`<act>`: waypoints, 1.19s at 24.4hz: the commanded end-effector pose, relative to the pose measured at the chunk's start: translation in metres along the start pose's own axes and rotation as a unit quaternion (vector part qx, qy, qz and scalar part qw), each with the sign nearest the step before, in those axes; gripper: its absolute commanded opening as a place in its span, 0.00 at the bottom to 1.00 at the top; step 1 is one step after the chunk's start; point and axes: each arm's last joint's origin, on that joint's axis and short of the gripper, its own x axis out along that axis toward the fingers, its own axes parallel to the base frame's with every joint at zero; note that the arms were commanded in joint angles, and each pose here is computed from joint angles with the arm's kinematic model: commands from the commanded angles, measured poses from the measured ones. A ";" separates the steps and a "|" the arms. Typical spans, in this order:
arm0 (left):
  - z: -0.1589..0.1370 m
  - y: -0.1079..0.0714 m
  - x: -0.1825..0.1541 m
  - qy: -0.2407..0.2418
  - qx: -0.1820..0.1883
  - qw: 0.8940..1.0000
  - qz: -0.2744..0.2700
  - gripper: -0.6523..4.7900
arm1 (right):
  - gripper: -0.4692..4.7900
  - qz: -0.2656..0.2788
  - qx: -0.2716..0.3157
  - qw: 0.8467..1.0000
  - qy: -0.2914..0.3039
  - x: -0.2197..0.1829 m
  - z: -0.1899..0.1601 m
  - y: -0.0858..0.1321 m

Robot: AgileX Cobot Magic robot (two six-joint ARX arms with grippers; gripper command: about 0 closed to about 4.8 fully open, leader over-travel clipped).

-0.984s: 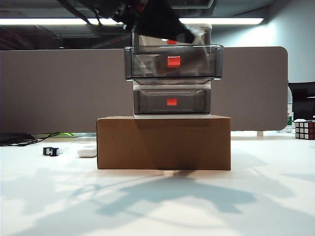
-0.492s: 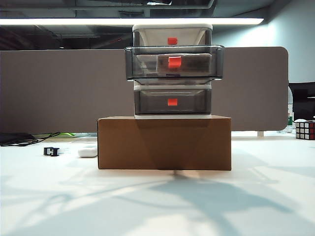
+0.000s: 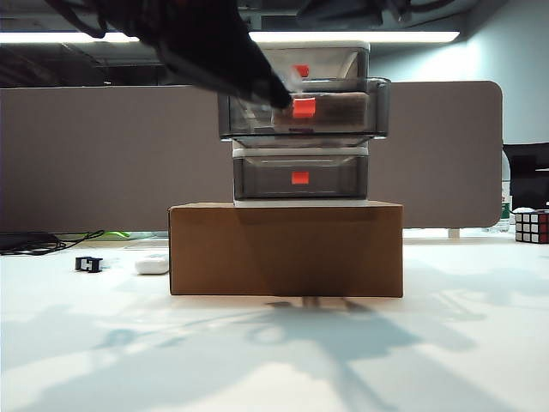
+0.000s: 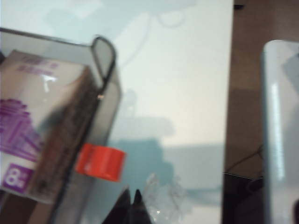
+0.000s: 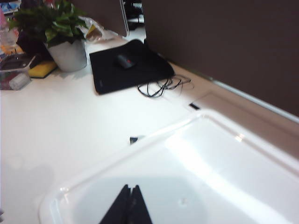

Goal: Open the second layer of the drawer on the table, pick up a pack of napkins on the table and put it in, and finally close the drawer.

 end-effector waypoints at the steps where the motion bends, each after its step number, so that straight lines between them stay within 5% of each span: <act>1: 0.001 0.009 0.007 -0.005 0.008 0.999 0.038 0.11 | 0.08 -0.008 0.004 1.000 0.023 0.002 -0.005 -0.001; 17: 0.007 0.037 0.036 -0.032 0.030 0.976 0.214 0.11 | 0.08 -0.027 -0.018 0.997 0.073 0.003 -0.016 -0.003; 29: 0.012 0.038 0.034 -0.033 0.044 0.963 0.262 0.11 | 0.08 -0.036 -0.020 0.996 0.074 0.002 -0.016 -0.003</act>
